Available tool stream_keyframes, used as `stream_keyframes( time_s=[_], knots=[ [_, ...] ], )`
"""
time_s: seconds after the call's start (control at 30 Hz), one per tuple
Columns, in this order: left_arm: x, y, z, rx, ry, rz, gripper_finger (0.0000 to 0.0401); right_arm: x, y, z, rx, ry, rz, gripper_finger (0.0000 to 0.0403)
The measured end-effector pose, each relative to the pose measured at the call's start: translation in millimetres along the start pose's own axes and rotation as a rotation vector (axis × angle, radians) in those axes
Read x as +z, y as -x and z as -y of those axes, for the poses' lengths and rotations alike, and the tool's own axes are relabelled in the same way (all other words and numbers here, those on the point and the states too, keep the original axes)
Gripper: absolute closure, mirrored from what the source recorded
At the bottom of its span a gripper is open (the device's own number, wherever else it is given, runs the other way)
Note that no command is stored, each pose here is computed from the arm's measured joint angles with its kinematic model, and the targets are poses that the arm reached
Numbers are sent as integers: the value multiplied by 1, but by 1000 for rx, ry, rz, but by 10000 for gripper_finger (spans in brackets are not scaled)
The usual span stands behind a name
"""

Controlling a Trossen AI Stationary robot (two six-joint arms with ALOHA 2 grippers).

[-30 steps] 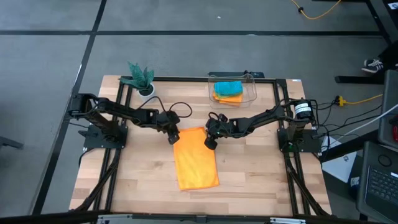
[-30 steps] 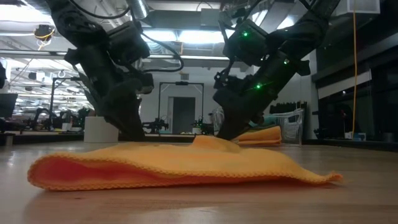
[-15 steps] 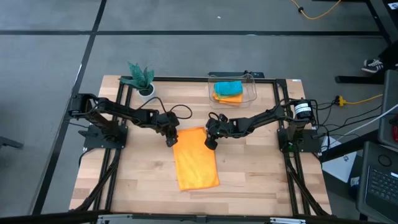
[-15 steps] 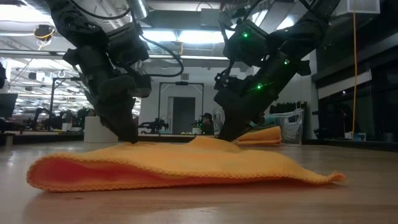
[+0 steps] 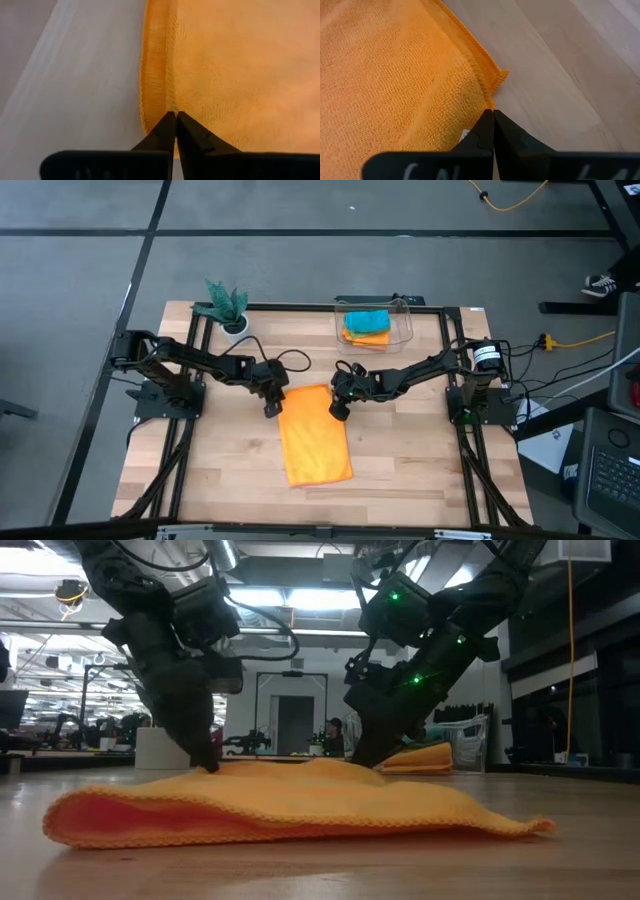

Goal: Fold microfiber towels
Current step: Fold the orange microfiber towel

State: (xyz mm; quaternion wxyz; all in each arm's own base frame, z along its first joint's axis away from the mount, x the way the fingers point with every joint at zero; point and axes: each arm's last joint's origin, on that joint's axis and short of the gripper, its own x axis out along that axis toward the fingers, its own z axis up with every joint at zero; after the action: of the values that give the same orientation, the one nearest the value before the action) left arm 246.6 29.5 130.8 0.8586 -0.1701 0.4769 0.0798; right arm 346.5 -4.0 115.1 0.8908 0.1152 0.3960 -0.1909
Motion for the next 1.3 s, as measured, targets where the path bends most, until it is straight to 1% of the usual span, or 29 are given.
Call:
stream_keyframes(
  time_s=[0.1,0.33,0.5,0.6,0.73,0.8,0.93,1.0,1.17,1.23,1.3],
  knots=[
    [0,5,1,-7,-10,-2,396,0,0,0,0,0,0,400],
    [-9,26,0,15,-2,-69,401,2,0,-1,5,-4,15,399],
    [-14,28,-1,27,2,-117,401,6,0,-2,22,-16,56,399],
    [-16,28,-1,33,-1,-138,401,8,0,-3,29,0,74,394],
    [-18,28,-2,22,-21,-168,401,11,2,-4,34,28,105,367],
    [-18,28,-1,7,-23,-169,401,17,7,-4,28,17,151,349],
    [-18,28,1,3,-31,-171,401,28,20,0,-38,14,218,312],
    [-19,27,2,4,-65,-171,401,30,23,0,-45,12,230,295],
    [-21,28,12,44,-269,-152,401,29,23,1,-50,16,212,265],
    [-22,31,16,39,-318,-143,401,25,23,2,-62,20,179,259],
    [-23,34,20,30,-338,-139,401,22,22,3,-71,13,152,257]
  ],
)
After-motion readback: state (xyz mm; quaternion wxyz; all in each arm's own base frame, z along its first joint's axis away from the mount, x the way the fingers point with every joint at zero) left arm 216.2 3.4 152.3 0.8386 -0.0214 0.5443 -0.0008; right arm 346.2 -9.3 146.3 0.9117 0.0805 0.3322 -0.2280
